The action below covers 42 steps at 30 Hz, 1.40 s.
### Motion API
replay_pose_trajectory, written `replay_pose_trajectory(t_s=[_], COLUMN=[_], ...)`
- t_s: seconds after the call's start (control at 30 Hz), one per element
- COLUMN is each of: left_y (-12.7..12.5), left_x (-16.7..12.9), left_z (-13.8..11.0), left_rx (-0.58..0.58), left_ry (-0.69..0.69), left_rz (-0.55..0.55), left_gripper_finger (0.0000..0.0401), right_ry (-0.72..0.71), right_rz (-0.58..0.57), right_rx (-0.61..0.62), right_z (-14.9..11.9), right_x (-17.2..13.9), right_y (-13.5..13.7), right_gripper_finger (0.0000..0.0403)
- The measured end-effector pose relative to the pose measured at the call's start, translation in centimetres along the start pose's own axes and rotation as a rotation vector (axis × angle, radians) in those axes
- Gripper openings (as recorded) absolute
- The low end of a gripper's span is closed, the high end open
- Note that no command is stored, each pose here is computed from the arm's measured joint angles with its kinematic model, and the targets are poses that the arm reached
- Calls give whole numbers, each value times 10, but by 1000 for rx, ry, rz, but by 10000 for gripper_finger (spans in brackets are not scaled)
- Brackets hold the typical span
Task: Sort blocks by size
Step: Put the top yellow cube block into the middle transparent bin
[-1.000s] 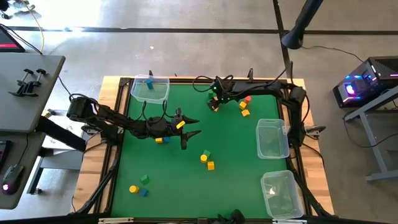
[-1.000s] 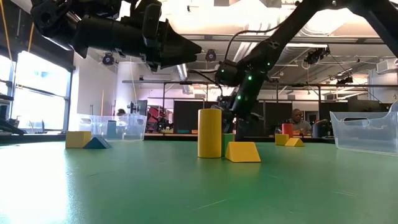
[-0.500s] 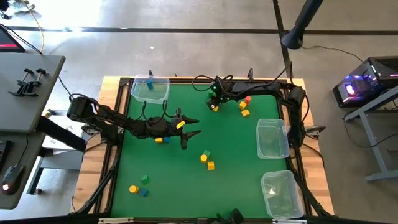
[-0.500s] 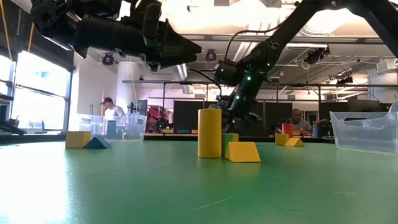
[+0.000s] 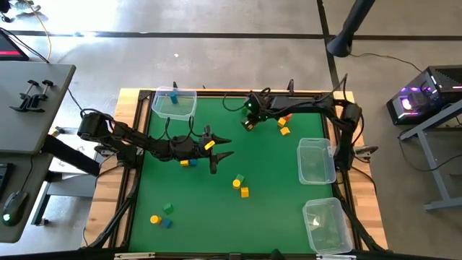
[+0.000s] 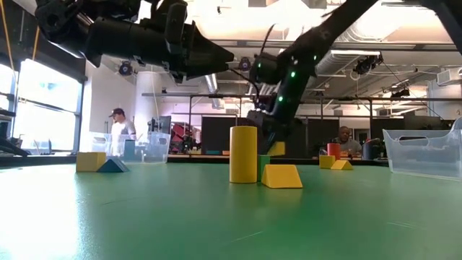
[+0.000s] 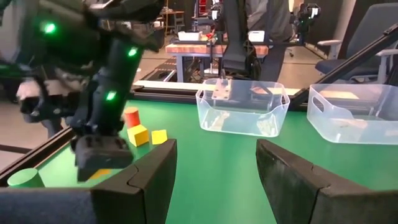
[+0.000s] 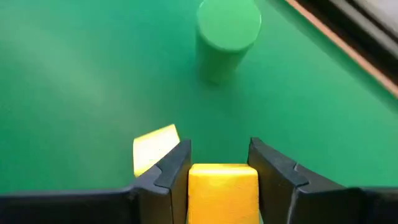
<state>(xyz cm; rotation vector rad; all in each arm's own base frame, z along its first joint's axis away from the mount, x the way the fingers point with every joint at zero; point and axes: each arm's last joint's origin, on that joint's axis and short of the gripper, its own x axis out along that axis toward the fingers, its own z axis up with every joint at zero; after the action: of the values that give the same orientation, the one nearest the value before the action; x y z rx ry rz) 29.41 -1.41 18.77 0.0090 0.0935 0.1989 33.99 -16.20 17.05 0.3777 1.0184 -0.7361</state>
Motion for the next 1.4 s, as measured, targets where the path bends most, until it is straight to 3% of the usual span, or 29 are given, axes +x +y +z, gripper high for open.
replay_pose_trajectory(t_s=[0.2,0.37,0.5,0.73,0.87,1.03,1.4], left_y=[-5,-9,-11,-11,-11,-11,-11], left_x=[-1,-2,-3,-3,-3,-3,-3], left_z=[0,0,0,0,0,0,1], left_rx=[-6,-5,-3,0,7,13,13], left_ry=[0,0,0,-1,-2,-4,-9], left_rz=[-18,-32,-36,-36,-35,-33,-33], left_gripper_finger=[207,207,207,207,207,207,207], right_ry=[16,-12,-46,15,71,149,109], right_rz=[-82,-87,-91,-94,-138,-178,-231], right_rx=[-135,-201,-131,130,250,318,358], right_z=[-20,-58,-101,-176,-204,-225,-222], right_x=[-49,-97,-129,-169,-173,-156,-146], right_y=[30,50,47,19,4,-4,-6], right_gripper_finger=[131,132,132,133,133,133,152])
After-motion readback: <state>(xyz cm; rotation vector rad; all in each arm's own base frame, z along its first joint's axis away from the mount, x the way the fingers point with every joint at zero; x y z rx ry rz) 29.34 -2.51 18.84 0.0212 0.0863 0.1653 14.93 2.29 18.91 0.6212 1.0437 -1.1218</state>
